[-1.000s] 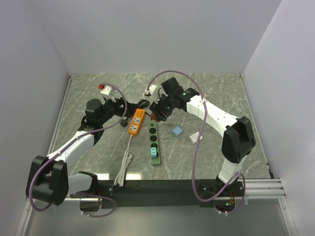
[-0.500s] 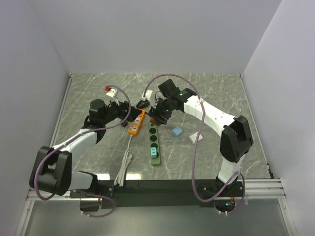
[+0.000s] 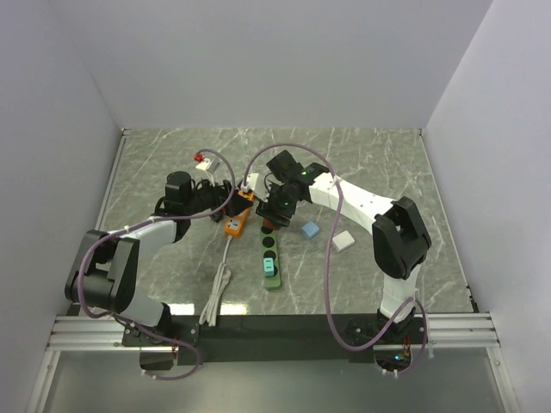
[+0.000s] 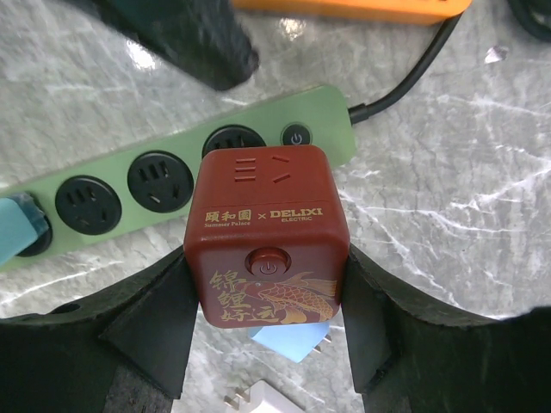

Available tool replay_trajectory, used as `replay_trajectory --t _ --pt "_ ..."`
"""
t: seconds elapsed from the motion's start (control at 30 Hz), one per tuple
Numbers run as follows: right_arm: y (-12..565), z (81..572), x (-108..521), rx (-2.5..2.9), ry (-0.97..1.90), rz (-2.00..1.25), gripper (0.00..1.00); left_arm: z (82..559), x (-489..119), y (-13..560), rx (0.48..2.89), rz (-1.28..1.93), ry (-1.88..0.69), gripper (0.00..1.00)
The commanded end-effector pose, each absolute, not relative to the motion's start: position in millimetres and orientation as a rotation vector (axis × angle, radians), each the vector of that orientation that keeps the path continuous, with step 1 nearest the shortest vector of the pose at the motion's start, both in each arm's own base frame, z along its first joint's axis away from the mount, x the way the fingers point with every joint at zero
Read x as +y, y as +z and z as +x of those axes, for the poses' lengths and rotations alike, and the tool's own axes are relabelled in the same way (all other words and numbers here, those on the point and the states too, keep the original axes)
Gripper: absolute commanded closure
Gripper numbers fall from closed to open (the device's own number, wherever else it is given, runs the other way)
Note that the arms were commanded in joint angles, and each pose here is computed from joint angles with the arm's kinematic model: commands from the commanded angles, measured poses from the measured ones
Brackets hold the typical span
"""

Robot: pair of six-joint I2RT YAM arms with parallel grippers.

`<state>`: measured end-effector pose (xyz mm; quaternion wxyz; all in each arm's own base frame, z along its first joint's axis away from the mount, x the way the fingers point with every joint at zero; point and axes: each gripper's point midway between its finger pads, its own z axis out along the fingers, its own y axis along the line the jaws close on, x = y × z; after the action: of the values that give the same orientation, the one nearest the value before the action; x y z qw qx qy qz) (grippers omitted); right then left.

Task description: Insert the plug

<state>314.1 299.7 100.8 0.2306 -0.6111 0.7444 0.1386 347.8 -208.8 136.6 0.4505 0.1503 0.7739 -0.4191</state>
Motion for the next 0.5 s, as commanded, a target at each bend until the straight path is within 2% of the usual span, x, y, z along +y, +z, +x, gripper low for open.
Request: replay_trajectory --t 0.0,0.47 --pt "116.5 320.3 304.8 1.953 0.354 -1.680 1.00 355.3 -213.5 161.1 1.837 0.410 -1.067 0.02" --pt "117.6 308.6 310.3 1.912 0.325 -1.725 1.00 353.1 -215.0 162.8 1.825 0.434 -1.076 0.02"
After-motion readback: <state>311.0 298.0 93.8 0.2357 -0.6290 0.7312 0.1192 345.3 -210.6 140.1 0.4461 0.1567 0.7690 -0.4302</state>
